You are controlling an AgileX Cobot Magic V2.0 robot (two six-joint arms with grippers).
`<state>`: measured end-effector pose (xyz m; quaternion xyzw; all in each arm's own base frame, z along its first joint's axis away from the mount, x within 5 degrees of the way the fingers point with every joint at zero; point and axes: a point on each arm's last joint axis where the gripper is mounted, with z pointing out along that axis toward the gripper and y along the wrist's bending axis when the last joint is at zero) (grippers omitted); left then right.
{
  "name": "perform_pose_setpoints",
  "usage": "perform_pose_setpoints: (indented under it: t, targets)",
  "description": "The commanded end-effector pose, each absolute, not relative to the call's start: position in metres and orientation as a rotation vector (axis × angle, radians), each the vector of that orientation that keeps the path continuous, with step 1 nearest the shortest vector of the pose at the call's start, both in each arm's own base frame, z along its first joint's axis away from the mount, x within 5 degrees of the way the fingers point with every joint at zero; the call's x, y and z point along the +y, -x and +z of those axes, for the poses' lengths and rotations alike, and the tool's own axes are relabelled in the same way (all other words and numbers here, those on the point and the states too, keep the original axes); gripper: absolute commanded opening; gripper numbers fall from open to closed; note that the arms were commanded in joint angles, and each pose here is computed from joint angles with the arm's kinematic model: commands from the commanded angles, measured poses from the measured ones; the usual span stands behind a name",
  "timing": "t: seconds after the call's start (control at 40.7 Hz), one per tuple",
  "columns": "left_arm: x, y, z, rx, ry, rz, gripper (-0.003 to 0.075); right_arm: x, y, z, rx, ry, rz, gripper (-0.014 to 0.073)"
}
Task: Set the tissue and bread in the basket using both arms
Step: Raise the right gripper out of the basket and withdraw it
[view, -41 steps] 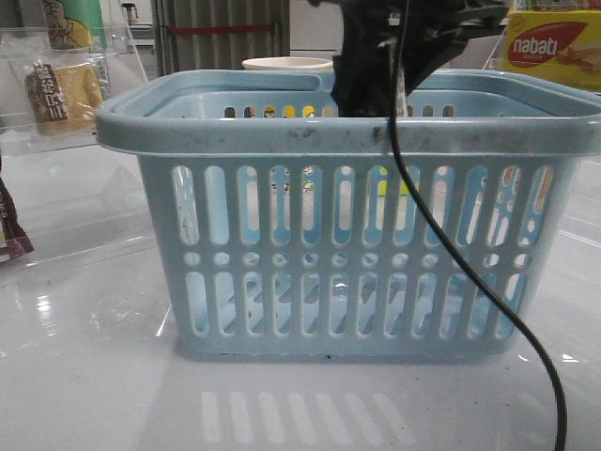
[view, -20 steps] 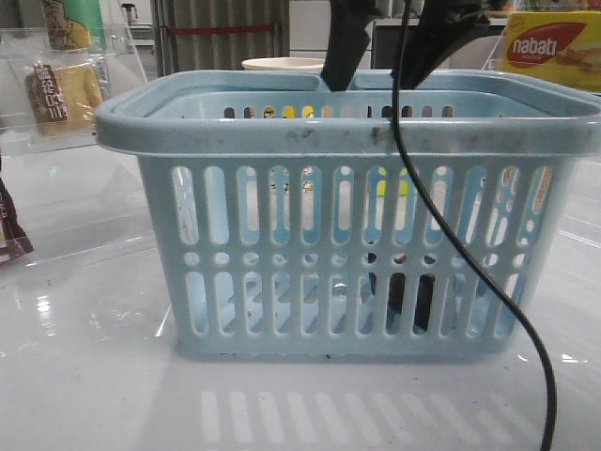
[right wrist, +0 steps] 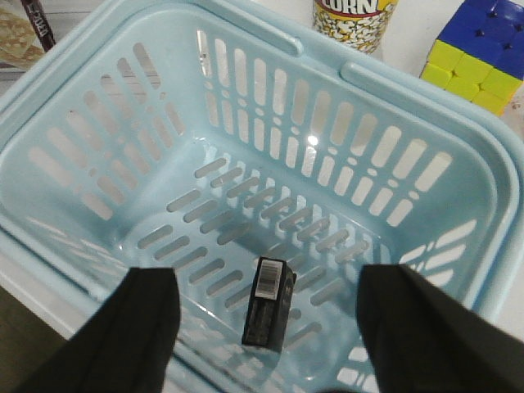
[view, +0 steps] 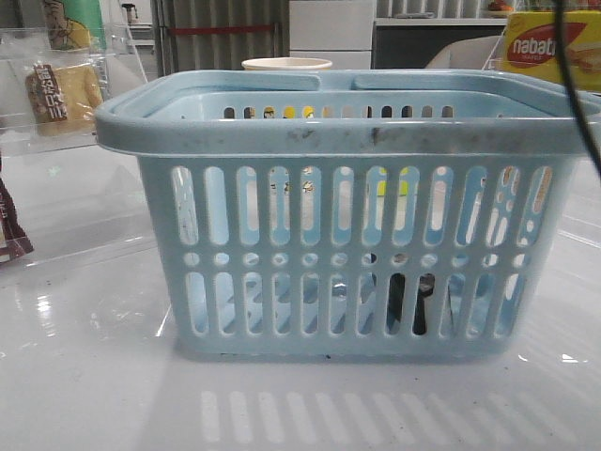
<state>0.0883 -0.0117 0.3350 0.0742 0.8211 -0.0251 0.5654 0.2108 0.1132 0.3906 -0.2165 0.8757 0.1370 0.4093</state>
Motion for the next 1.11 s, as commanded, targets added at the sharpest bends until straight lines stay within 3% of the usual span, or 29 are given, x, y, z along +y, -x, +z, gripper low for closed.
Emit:
perform_pose_setpoints:
  t: [0.0, 0.615, 0.984, 1.082]
  targets:
    - [-0.012, -0.091, 0.352, 1.826, -0.154, -0.069, 0.0108, 0.097, -0.182, 0.406, 2.052, 0.519, 0.355, 0.0561]
    - [-0.012, -0.091, 0.352, 1.826, -0.154, -0.069, 0.0108, 0.047, -0.08, 0.364, 1.979, 0.513, 0.367, 0.0561]
    - [-0.012, -0.092, 0.352, 1.829, -0.154, -0.069, 0.011, 0.038, -0.059, 0.342, 2.012, 0.527, 0.366, 0.0561]
    - [-0.012, -0.096, 0.351, 1.841, -0.154, -0.069, 0.0141, 0.038, -0.059, 0.342, 2.012, 0.527, 0.366, 0.0561]
